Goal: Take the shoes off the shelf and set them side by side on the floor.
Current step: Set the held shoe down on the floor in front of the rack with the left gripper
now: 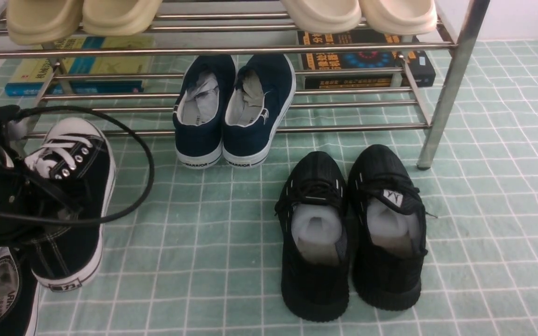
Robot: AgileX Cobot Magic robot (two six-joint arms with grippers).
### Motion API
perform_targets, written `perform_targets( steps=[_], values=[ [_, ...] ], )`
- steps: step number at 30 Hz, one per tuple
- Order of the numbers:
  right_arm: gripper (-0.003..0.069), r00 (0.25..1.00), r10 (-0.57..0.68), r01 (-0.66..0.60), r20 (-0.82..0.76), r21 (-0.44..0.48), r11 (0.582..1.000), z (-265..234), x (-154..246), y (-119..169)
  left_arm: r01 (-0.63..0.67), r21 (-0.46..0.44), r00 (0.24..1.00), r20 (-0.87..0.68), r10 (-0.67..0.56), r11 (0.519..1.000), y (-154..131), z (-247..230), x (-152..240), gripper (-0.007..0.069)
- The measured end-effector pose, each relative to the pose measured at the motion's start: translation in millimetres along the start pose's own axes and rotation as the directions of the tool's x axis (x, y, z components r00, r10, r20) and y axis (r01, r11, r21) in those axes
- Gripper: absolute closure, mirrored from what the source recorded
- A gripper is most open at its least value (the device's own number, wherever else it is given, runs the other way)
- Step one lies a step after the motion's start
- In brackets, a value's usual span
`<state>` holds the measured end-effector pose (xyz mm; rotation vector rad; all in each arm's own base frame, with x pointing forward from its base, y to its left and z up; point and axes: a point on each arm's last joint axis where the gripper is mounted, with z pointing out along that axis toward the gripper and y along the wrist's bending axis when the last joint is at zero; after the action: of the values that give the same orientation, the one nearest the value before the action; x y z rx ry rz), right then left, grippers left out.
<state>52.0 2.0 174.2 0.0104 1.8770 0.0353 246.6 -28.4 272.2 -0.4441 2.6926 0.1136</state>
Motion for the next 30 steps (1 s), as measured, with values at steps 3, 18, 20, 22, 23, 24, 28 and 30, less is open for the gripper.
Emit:
perform_targets(
  steps=[3, 18, 20, 22, 23, 24, 28, 30],
  values=[
    [0.0421, 1.0, 0.0, 0.0, 0.0, 0.0, 1.0, 0.0, 0.0, 0.0, -0.009, -0.007, 0.999, -0.03, 0.009, 1.0, -0.8, 7.0, 9.3, 0.0604],
    [0.0421, 1.0, 0.0, 0.0, 0.0, 0.0, 1.0, 0.0, 0.0, 0.0, 0.043, -0.006, 0.998, -0.053, -0.043, 0.999, 4.0, 34.1, 33.9, 0.0603],
    [0.0421, 1.0, 0.0, 0.0, 0.0, 0.0, 1.0, 0.0, 0.0, 0.0, 0.049, 0.002, 0.998, -0.036, -0.049, 0.999, 3.3, 34.1, 32.3, 0.0603],
    [0.0421, 1.0, 0.0, 0.0, 0.0, 0.0, 1.0, 0.0, 0.0, 0.0, 0.052, 0.004, 0.998, -0.032, -0.051, 0.999, 3.1, 34.2, 31.8, 0.0603],
    [0.0421, 1.0, 0.0, 0.0, 0.0, 0.0, 1.0, 0.0, 0.0, 0.0, 0.059, 0.009, 0.998, -0.026, -0.058, 0.998, 2.7, 34.2, 31.3, 0.0601],
    [0.0421, 1.0, 0.0, 0.0, 0.0, 0.0, 1.0, 0.0, 0.0, 0.0, 0.065, 0.011, 0.998, -0.023, -0.065, 0.998, 2.5, 34.2, 31.0, 0.0601],
    [0.0421, 1.0, 0.0, 0.0, 0.0, 0.0, 1.0, 0.0, 0.0, 0.0, 0.071, 0.015, 0.997, -0.017, -0.07, 0.997, 2.2, 34.2, 30.4, 0.0593],
    [0.0421, 1.0, 0.0, 0.0, 0.0, 0.0, 1.0, 0.0, 0.0, 0.0, 0.073, 0.014, 0.997, -0.018, -0.072, 0.997, 2.3, 34.2, 30.5, 0.059]
  ],
)
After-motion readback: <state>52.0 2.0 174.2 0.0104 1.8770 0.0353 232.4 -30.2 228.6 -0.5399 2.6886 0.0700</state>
